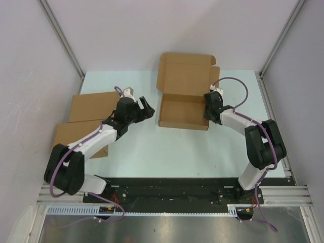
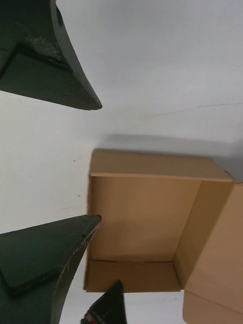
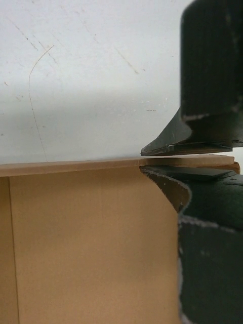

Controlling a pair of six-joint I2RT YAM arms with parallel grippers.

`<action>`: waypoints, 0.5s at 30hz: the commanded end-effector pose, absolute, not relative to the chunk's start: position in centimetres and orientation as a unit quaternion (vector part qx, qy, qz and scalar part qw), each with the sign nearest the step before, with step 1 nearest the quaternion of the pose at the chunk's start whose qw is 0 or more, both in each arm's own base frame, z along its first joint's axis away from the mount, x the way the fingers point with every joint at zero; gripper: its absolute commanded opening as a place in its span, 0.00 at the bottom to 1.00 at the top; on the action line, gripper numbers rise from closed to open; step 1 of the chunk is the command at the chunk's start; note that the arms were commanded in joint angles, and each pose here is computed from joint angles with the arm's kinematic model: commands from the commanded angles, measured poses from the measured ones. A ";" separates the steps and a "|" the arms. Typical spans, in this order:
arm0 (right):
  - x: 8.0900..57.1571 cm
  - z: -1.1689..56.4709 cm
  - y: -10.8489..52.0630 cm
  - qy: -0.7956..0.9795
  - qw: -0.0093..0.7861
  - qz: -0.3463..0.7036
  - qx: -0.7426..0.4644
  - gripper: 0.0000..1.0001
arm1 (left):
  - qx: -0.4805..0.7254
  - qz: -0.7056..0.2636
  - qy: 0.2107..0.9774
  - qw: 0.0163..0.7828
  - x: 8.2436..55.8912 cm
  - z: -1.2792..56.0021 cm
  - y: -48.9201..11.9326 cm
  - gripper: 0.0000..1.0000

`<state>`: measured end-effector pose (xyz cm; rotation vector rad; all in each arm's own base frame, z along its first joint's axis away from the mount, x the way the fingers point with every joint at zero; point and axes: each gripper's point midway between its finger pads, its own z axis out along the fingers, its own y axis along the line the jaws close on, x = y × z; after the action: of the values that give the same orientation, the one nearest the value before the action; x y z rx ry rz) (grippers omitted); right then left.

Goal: Fold the paper box

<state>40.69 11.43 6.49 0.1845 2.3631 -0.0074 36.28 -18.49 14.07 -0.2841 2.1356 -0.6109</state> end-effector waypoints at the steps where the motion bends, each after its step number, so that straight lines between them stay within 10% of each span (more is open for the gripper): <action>1: 40.4 6.1 11.6 0.925 0.376 -0.021 0.051 0.16 | -0.071 -0.239 0.838 0.485 40.8 16.6 -20.2 0.88; 9: 40.2 5.6 12.0 0.927 0.373 -0.033 0.029 0.15 | -0.033 -0.201 0.878 0.432 43.2 10.9 -23.2 0.83; 15: 40.2 6.0 12.3 0.924 0.380 -0.040 0.017 0.12 | -0.036 -0.194 0.892 0.407 43.4 7.6 -23.7 0.56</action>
<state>40.39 12.03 6.40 0.0902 2.3570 -0.0701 42.41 -23.01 7.33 -0.1242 2.2710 -0.4906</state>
